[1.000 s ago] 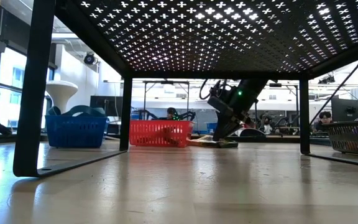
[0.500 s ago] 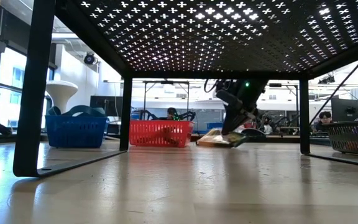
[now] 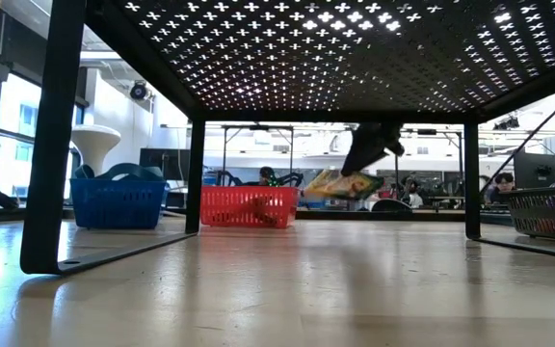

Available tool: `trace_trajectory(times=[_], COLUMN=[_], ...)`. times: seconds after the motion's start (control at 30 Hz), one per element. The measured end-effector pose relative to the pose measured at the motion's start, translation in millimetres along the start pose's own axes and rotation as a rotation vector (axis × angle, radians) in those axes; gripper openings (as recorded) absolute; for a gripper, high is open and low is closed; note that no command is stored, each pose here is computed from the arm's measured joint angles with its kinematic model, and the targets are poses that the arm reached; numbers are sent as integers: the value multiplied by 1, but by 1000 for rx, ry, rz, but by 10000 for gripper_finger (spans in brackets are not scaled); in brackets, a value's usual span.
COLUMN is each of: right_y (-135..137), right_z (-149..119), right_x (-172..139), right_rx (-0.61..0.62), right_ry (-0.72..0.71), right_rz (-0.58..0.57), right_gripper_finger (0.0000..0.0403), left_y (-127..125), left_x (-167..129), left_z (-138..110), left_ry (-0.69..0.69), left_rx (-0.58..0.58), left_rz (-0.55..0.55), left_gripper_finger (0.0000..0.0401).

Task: Pick & Place Office Desk Supplies
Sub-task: Put the yellow crayon box into the red bin

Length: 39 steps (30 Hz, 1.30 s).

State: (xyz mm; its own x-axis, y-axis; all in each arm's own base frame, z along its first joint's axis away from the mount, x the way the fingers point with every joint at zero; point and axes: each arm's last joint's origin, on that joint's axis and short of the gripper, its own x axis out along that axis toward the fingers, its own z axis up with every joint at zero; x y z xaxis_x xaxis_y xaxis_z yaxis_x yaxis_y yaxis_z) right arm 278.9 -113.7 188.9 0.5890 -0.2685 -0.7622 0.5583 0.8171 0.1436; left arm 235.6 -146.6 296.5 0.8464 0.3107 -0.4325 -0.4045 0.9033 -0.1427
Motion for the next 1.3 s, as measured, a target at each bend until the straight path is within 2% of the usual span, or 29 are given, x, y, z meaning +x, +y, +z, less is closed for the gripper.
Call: trace_trajectory(times=[0.37,0.57,0.7,0.83,0.97,1.13,1.3], right_y=[3,22,38,48,55,63,68], right_z=[24,44,54,63,75,89,87], right_x=[-54,-72,-73,-67,-51,-18,25], right_rx=[-8,-103,-163,-250,-287,-328,-360], right_ry=[-167,-251,-276,-307,-303,-267,-175], right_rz=[37,95,128,148,158,151,152], right_gripper_finger=[4,4,4,4,4,4,4], left_y=[0,0,0,0,0,-1,-2], left_x=[0,0,0,0,0,0,-1], left_z=[0,0,0,0,0,0,-2], left_ry=[5,5,5,5,10,14,36], left_rx=[-3,-3,-3,-15,-27,-43,-41], left_rz=[-5,-5,-5,-5,-11,-15,-39], left_gripper_finger=[172,172,172,172,172,172,172])
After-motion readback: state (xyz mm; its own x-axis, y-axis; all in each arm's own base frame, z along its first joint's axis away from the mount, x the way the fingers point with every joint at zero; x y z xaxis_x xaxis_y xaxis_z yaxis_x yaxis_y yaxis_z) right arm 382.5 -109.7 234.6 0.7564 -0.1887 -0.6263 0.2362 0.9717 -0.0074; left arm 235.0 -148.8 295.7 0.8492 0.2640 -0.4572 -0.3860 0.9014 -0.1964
